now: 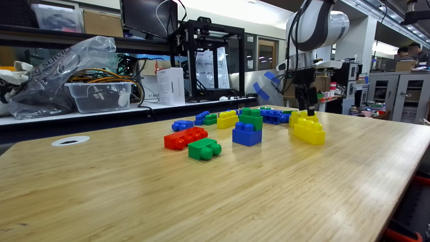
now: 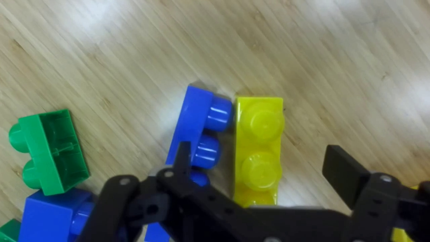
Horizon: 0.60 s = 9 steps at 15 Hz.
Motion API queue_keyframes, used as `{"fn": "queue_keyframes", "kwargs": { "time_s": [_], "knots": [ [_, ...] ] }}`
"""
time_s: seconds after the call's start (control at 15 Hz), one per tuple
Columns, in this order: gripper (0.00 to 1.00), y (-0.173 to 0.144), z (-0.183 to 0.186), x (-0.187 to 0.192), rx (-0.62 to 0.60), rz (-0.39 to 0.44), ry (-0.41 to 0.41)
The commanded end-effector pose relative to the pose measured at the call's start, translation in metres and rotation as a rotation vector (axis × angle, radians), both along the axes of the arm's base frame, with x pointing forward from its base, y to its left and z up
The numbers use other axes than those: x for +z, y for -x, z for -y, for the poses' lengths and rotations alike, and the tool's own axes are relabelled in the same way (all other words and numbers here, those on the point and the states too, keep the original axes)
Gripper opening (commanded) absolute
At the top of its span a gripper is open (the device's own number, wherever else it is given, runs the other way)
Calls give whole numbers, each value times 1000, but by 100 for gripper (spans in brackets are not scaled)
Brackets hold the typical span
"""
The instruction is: Stack the two yellow blocks at the front of the table together
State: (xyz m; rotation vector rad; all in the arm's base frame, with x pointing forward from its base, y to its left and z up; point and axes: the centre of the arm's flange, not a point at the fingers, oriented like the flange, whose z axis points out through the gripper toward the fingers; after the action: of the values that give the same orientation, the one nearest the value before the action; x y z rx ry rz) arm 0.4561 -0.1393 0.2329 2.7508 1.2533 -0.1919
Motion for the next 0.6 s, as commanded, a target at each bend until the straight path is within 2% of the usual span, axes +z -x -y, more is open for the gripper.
{"fn": "queue_keyframes", "kwargs": {
  "time_s": [0.0, 0.33, 0.4, 0.47, 0.53],
  "knots": [
    [100, -7, 3, -6, 37, -4, -12],
    [99, -11, -3, -16, 55, -20, -13],
    [95, -11, -3, -17, 57, -21, -14],
    [74, -12, -3, -18, 56, -22, -15],
    [70, -12, -2, -19, 57, -23, -15]
  ]
}}
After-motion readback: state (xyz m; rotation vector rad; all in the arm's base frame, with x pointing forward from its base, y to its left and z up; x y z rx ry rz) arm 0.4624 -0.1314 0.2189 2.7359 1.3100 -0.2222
